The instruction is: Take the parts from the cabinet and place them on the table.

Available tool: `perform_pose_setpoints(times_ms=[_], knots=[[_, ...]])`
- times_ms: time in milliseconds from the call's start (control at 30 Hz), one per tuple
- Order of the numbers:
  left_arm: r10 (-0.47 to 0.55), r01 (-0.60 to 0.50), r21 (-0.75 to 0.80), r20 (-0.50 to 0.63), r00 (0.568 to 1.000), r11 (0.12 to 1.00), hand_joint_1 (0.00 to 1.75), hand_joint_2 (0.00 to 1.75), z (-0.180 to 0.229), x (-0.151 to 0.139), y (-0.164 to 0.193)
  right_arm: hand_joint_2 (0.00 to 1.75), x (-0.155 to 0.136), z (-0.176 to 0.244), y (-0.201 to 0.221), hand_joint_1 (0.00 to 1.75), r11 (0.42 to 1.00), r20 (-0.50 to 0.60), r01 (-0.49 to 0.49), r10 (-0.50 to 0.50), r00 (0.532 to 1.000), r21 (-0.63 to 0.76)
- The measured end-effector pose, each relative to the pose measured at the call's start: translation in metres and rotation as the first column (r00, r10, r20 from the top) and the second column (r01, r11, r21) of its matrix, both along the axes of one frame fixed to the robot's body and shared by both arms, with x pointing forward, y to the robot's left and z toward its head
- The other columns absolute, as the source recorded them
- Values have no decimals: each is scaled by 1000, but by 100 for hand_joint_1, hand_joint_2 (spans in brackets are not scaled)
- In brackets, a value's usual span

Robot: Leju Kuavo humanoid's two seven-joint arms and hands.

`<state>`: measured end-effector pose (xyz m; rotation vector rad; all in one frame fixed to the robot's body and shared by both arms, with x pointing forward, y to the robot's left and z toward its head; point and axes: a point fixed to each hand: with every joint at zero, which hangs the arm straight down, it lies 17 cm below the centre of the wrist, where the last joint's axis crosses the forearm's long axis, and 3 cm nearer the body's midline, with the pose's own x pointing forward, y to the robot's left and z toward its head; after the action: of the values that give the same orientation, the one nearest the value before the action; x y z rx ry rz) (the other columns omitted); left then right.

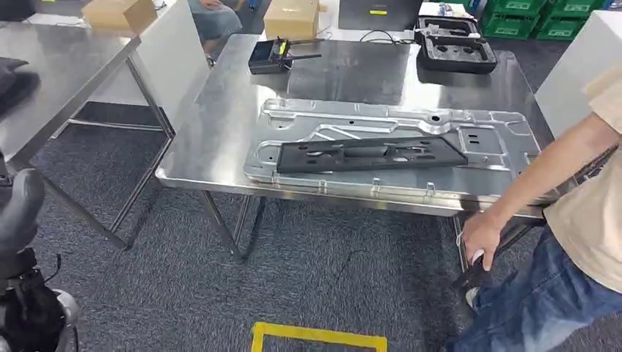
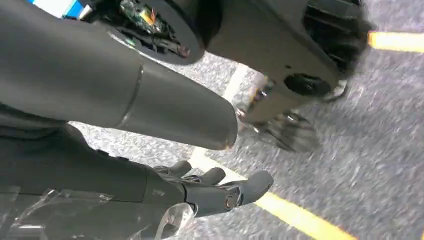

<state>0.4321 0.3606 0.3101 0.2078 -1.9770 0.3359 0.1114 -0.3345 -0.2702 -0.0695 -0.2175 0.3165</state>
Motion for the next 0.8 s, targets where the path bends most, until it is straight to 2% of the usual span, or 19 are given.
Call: perform_pose_setpoints(times_ms=[533,800], knots=[[-18,18,-5,-11,1000,1000,0,175,-2,2,-7,0,3,1,-4,0,1000,15,-1,1,1000,-4],[-21,21,-4,-1,1000,1000,0,175,-1,1,-9,0,24,14,-67,0,994,117,99,-93,989,-46]])
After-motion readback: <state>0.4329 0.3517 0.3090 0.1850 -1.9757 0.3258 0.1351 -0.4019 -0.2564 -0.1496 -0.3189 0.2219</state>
